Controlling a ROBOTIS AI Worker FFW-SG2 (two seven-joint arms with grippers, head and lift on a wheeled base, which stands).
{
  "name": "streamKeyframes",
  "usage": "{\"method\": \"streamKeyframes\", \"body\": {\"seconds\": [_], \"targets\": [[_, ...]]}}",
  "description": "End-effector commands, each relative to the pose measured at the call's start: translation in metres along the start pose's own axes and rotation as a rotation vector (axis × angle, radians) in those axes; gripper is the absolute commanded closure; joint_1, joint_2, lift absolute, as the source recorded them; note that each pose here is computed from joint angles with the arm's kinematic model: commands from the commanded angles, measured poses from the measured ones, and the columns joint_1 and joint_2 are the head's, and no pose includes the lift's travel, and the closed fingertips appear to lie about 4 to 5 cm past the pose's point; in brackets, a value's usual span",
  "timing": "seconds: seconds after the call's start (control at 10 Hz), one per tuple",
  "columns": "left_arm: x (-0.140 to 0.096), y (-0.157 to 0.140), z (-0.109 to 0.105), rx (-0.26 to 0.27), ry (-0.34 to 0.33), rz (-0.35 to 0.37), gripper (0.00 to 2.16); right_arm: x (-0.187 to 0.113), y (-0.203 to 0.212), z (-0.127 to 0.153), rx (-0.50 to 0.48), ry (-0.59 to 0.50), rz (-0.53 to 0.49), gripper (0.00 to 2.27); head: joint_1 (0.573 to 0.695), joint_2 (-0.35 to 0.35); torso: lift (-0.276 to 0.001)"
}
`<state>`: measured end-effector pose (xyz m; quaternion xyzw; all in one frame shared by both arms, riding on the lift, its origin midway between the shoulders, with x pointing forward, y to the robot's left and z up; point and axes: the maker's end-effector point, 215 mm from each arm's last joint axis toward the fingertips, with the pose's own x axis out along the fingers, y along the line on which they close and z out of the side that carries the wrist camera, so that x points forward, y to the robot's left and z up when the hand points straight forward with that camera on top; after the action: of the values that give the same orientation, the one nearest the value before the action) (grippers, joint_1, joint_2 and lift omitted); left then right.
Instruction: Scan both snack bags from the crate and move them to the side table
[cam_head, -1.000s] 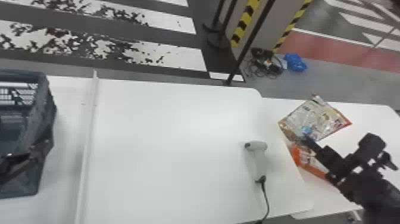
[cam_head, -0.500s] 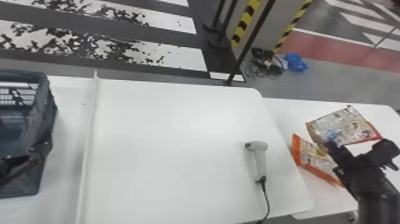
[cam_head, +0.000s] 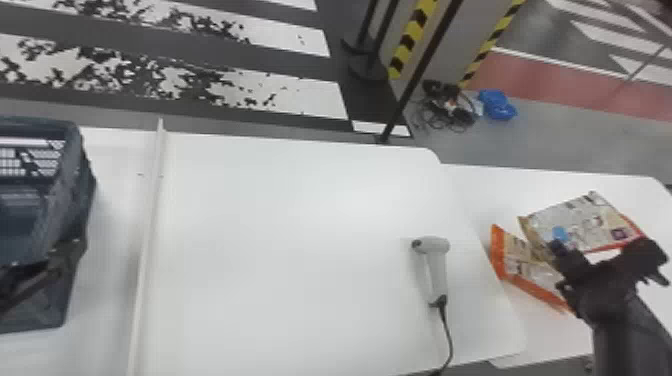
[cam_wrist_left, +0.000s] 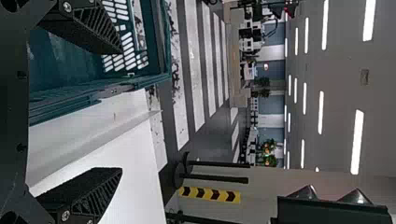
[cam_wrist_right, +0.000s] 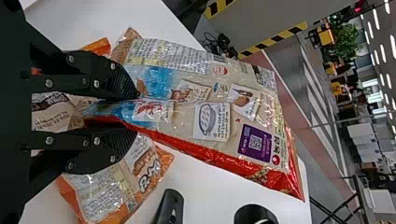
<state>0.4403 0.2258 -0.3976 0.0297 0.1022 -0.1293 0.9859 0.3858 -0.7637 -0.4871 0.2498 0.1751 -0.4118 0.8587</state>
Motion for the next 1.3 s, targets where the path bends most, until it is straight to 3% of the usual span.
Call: {"method": "streamKeyframes", "body": {"seconds": [0.0, 0.4, 0.5, 0.7, 0.9, 1.2], "targets": [[0.0, 0.0, -0.001, -0.003, 0.002, 0.001, 0.1, 0.0, 0.004, 0.007, 0.011, -0.034, -0.004, 0.01, 0.695, -0.35, -0.075], [-0.001, -0.002, 0.0, -0.004, 0.0, 0.001, 0.1, -0.015, 0.004, 0.006, -0.008, -0.071, 0.008, 0.05, 0.695, -0.35, -0.075], [-0.002, -0.002, 0.001, -0.003, -0.002, 0.001, 0.1, -0.035, 0.022, 0.004, -0.06, -0.108, 0.053, 0.05, 0.695, -0.35, -0.075], [-0.001, -0.007, 0.005, -0.003, -0.009, -0.004, 0.1, -0.097, 0.087, 0.013, -0.177, -0.299, 0.202, 0.05, 0.695, -0.35, -0.075], [-0.004, -0.01, 0.005, -0.003, -0.007, -0.006, 0.1, -0.159, 0.154, -0.002, -0.286, -0.4, 0.348, 0.05, 0.695, -0.35, -0.075], [-0.005, -0.015, 0.01, -0.009, -0.014, -0.008, 0.1, -0.235, 0.231, -0.054, -0.386, -0.428, 0.519, 0.05, 0.695, -0.35, -0.075]]}}
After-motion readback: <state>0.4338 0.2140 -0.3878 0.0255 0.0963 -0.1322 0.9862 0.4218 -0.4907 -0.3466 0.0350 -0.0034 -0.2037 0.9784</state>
